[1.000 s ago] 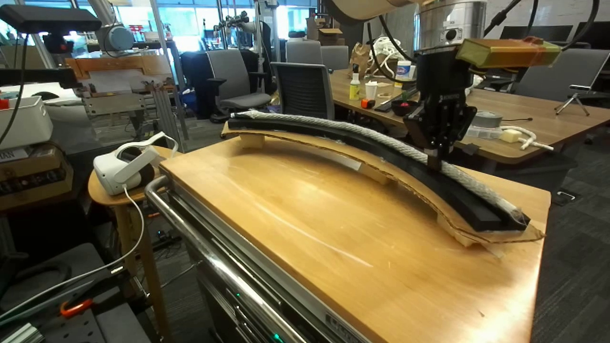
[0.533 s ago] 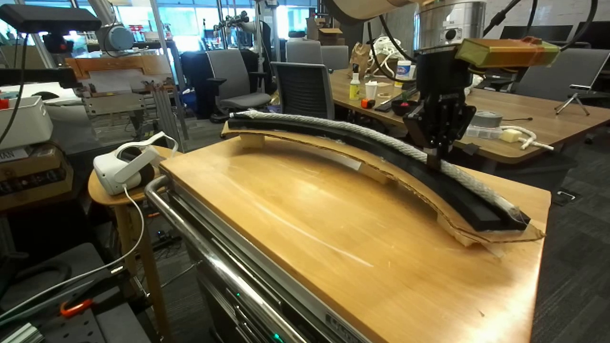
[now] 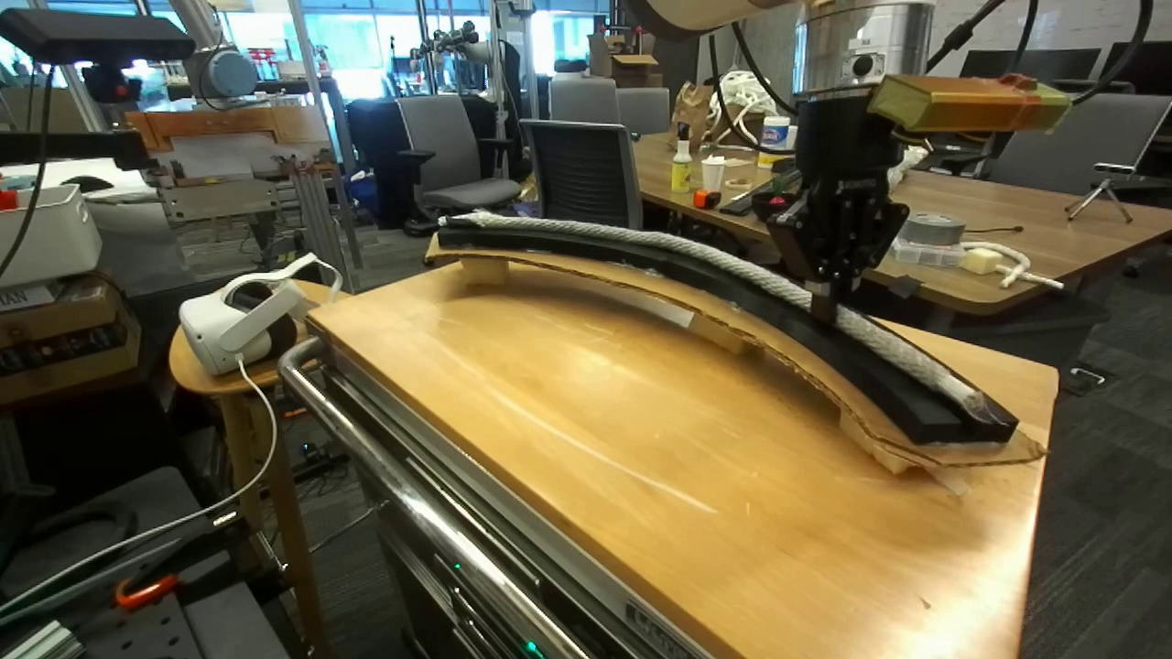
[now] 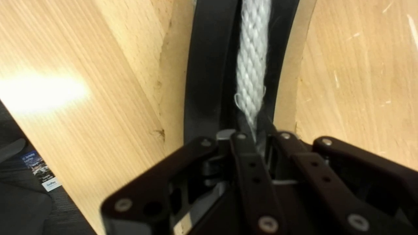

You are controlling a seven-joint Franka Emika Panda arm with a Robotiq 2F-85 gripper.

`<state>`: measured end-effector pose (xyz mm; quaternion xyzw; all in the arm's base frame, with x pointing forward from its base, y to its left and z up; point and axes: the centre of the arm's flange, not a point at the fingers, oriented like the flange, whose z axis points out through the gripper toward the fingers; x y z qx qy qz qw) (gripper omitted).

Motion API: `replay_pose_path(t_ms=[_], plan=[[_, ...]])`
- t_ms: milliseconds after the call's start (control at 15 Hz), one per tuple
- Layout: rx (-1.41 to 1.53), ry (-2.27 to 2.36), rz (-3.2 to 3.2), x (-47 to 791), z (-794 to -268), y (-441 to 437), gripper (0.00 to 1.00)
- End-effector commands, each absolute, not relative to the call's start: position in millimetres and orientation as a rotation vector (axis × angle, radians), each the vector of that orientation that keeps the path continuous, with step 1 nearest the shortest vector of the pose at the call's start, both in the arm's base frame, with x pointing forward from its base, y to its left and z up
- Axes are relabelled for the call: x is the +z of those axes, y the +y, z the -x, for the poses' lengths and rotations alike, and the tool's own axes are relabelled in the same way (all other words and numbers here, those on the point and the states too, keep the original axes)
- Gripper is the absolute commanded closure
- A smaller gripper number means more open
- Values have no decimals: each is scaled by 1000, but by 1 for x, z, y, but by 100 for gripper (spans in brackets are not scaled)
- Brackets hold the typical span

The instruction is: Place the rope along the black object

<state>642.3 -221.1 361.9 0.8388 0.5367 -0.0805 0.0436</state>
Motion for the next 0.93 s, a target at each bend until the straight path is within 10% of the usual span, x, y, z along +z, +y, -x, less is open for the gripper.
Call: replay_pose_path(t_ms=[0, 333, 400, 467, 867], plan=[[-260, 1602, -2659, 368, -647, -222, 97], [-290, 1503, -2779, 367, -641, -222, 97], [-283, 1474, -2789, 367, -641, -222, 75], [-276, 1444, -2797, 367, -640, -222, 92], [-277, 1255, -2820, 368, -643, -222, 97]])
